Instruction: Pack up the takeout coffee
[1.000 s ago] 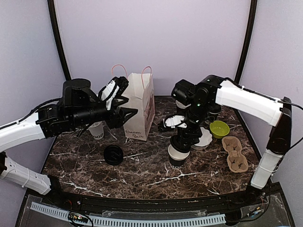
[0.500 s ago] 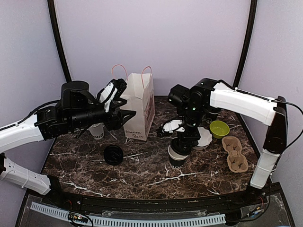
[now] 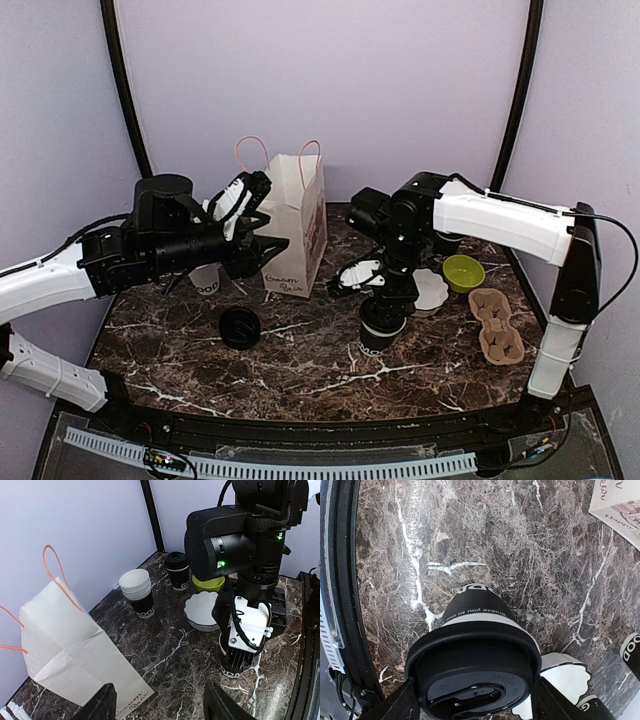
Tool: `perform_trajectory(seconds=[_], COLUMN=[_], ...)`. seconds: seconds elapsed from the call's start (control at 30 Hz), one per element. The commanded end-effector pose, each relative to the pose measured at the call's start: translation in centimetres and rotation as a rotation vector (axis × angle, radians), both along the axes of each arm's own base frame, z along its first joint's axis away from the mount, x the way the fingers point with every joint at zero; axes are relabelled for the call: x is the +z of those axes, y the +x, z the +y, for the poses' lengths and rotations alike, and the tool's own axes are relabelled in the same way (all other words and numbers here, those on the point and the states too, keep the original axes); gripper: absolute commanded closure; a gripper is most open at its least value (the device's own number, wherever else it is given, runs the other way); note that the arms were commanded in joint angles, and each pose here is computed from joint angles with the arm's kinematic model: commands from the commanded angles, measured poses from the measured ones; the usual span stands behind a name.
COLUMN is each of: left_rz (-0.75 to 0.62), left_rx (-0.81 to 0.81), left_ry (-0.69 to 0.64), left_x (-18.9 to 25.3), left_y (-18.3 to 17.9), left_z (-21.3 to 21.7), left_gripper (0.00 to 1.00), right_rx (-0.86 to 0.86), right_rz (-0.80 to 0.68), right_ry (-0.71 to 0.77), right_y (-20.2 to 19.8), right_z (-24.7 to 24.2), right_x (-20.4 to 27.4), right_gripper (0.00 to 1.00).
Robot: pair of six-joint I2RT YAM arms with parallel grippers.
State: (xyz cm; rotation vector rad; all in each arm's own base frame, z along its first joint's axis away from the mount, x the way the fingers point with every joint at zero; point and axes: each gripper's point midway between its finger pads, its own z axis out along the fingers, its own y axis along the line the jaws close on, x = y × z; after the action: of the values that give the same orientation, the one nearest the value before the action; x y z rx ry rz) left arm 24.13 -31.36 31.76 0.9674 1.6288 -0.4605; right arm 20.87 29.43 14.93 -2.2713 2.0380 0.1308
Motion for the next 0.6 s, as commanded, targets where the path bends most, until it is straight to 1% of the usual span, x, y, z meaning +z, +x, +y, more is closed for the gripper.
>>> perform_trajectory(seconds=[0.0,0.3,0.57], left_rz=[-0.005,0.011,0.033], left_rx=[0.0,0.011,0.02], left_ry=[-0.027,-0.008,-0.008], left_x=[0.3,0.1,-0.2], left_y=[-0.1,0.0,-0.4], left_z=[0.1,0.2,0.8], left_gripper=[0.38,0.38,0.38], right_rx=[0.005,0.006,0.009], right_rz=[-0.018,-0.054,-0.056], right_ry=[0.015,0.051,0.049], right_y=[0.1,0.3,0.4], right_z=[0.9,1.2,1.2], right_x=[0.4,1.6,1.7], right_gripper=[0.24,0.18,0.18])
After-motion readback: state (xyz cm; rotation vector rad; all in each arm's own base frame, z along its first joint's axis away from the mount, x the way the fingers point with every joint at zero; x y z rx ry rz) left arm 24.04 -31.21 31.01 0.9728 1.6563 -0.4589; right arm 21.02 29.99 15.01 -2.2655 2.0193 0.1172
